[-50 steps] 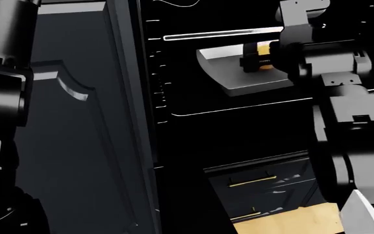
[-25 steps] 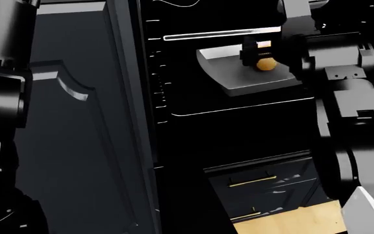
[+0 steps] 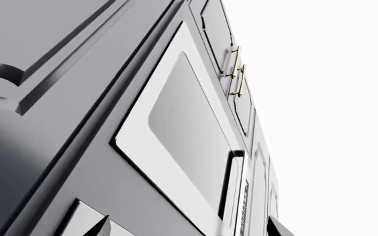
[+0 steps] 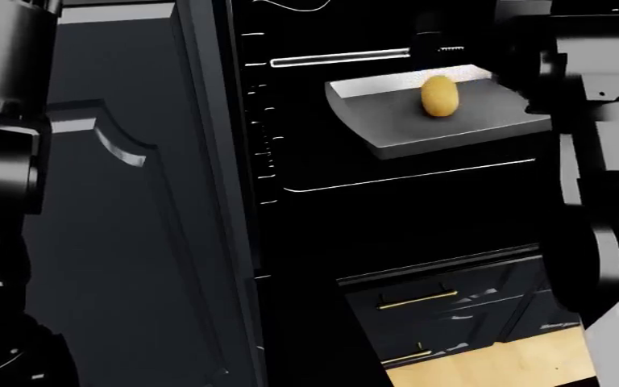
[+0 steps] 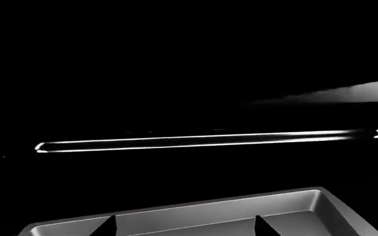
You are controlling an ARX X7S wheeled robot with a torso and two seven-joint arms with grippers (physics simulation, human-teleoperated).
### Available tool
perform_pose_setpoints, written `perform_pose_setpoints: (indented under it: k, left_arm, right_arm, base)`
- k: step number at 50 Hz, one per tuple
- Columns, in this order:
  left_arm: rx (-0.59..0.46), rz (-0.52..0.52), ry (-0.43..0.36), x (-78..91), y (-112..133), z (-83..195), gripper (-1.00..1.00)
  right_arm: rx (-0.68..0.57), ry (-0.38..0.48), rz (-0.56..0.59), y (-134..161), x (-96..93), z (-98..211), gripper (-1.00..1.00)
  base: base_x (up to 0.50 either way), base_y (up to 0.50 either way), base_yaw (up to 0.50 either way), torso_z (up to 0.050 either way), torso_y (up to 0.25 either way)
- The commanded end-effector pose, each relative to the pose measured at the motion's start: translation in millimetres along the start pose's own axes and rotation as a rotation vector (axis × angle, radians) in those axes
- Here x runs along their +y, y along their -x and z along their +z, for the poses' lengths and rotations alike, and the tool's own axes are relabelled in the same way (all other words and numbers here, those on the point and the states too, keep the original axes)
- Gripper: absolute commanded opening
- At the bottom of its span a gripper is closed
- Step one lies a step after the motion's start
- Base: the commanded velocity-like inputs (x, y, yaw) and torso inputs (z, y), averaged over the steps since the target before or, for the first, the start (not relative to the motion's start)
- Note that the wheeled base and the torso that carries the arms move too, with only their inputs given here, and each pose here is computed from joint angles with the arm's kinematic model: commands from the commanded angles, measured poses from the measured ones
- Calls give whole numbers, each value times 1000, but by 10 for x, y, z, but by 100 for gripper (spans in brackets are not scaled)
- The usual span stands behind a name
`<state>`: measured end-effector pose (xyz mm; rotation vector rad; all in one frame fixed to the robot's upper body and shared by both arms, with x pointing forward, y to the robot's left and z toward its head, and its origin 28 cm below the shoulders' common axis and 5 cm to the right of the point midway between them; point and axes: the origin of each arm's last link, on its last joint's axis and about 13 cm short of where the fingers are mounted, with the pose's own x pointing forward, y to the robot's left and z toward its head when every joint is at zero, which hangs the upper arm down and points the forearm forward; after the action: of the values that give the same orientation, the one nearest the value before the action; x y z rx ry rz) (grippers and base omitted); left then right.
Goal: Place the potato on the top rack of the oven.
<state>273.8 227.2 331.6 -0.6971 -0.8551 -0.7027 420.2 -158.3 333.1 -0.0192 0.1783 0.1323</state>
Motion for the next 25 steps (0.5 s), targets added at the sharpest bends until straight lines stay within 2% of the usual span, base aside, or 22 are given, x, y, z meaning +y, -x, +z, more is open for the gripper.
perform_pose_setpoints:
  k: [1, 11, 18, 20, 22, 24, 25]
  left_arm:
    - [-6, 6, 4, 20, 19, 0, 100]
    - [-5, 4, 16, 35, 20, -28, 100]
    - [-2, -1, 26, 33, 11, -51, 100]
    - [-2, -1, 28, 38, 12, -58, 100]
    - [-1, 0, 30, 42, 14, -62, 100]
    - [-1, 0, 32, 46, 13, -66, 100]
    - [0, -1, 34, 47, 12, -70, 100]
  right_arm:
    - [-10, -33, 30, 287, -12, 14, 100]
    - [-69, -43, 54, 879, 117, -13, 100]
    - [-128, -35, 43, 1148, 161, 37, 100]
    - [-138, -39, -50, 1251, 95, 33, 100]
    - [-148, -42, -104, 1363, 138, 33, 100]
    - [-164, -28, 12, 1497, 238, 38, 100]
    - [-170, -23, 28, 1555, 260, 43, 100]
  base:
    - [0, 0, 0, 0, 0]
    - [0, 0, 0, 0, 0]
    - [0, 0, 0, 0, 0]
    - [0, 0, 0, 0, 0]
    - [0, 0, 0, 0, 0]
    - [0, 0, 0, 0, 0]
    - [0, 0, 0, 0, 0]
